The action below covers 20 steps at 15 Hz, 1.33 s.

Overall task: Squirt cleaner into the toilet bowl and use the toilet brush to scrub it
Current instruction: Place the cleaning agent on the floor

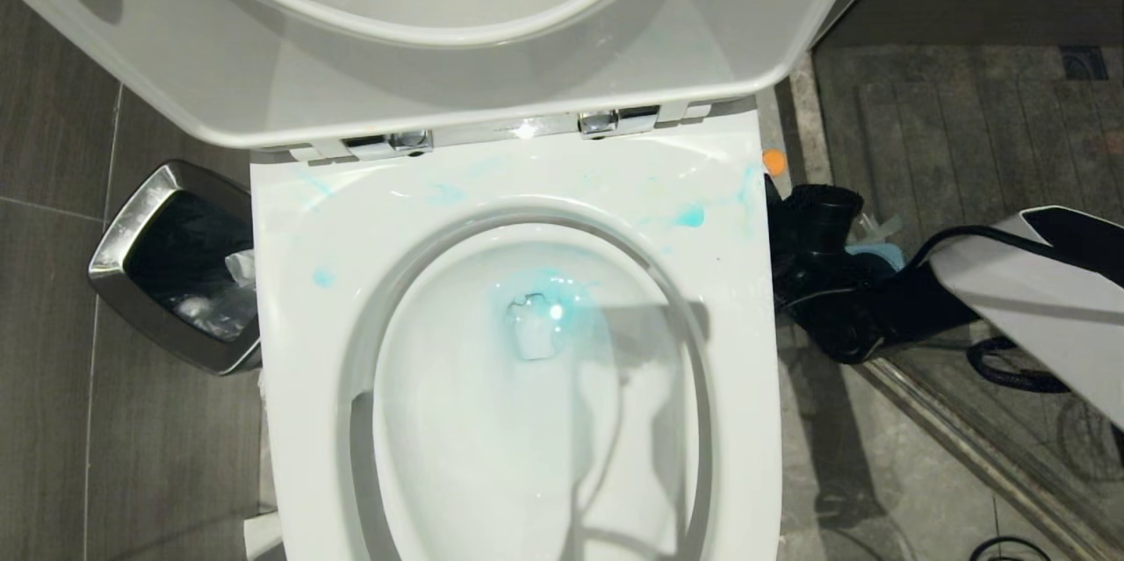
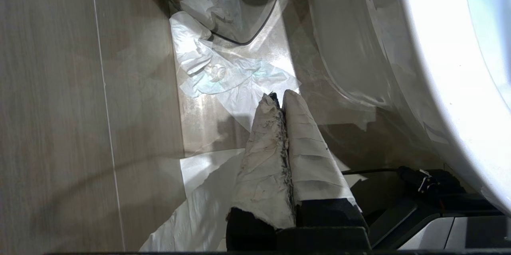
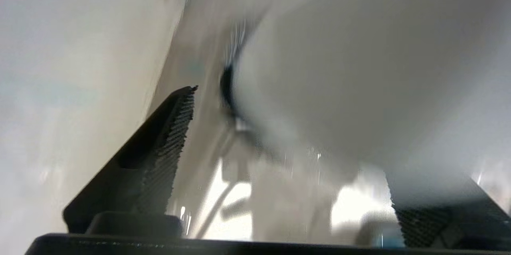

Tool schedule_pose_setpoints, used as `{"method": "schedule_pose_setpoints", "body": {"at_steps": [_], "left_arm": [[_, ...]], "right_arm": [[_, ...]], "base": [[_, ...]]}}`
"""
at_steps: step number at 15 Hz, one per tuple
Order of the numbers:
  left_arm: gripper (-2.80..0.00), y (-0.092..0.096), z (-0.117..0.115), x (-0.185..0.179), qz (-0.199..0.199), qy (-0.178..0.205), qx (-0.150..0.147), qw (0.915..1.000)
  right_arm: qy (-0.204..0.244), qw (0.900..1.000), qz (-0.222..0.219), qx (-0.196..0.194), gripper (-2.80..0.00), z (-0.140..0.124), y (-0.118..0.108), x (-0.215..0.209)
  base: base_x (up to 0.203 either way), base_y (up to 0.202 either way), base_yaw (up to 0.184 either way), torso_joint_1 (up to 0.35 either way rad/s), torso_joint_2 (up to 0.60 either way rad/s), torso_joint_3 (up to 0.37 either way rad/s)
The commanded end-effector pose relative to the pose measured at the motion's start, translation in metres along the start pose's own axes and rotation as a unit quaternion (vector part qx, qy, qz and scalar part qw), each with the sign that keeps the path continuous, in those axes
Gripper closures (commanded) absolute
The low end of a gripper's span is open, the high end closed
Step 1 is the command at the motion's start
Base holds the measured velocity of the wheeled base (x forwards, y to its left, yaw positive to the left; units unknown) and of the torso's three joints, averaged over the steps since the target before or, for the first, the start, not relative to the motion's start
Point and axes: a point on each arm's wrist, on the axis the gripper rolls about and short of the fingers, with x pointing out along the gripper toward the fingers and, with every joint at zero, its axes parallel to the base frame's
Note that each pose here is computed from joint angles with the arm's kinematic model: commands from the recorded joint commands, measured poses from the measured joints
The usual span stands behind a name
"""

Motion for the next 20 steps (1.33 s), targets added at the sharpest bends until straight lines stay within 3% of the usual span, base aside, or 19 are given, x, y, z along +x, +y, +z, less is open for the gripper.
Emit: {"method": "schedule_pose_setpoints", "body": {"at_steps": [1, 3, 9, 15, 18, 20], "left_arm": [[0.0, 0.0, 0.0, 0.0, 0.0, 0.001, 0.0, 1.0], [0.0, 0.0, 0.0, 0.0, 0.0, 0.001, 0.0, 1.0], [0.0, 0.0, 0.0, 0.0, 0.0, 0.001, 0.0, 1.0], [0.0, 0.0, 0.0, 0.0, 0.0, 0.0, 0.0, 1.0], [0.0, 0.0, 0.0, 0.0, 0.0, 0.0, 0.0, 1.0], [0.0, 0.0, 0.0, 0.0, 0.0, 0.001, 0.0, 1.0]], "right_arm": [[0.013, 1.0, 0.004, -0.001, -2.8, 0.005, -0.003, -0.021], [0.029, 1.0, 0.003, -0.001, -2.8, 0.0, -0.004, -0.031], [0.016, 1.0, -0.007, 0.003, -2.8, -0.007, -0.002, -0.037], [-0.009, 0.996, 0.028, 0.087, -2.8, -0.008, 0.041, -0.011], [-0.015, 0.996, -0.001, 0.089, -2.8, -0.017, 0.048, 0.008], [-0.016, 0.997, -0.027, 0.067, -2.8, -0.02, 0.049, 0.015]], "base": [[0.0, 0.0, 0.0, 0.0, 0.0, 0.0], [0.0, 0.0, 0.0, 0.0, 0.0, 0.0], [0.0, 0.0, 0.0, 0.0, 0.0, 0.0], [0.0, 0.0, 0.0, 0.0, 0.0, 0.0], [0.0, 0.0, 0.0, 0.0, 0.0, 0.0], [0.0, 0.0, 0.0, 0.0, 0.0, 0.0]]}}
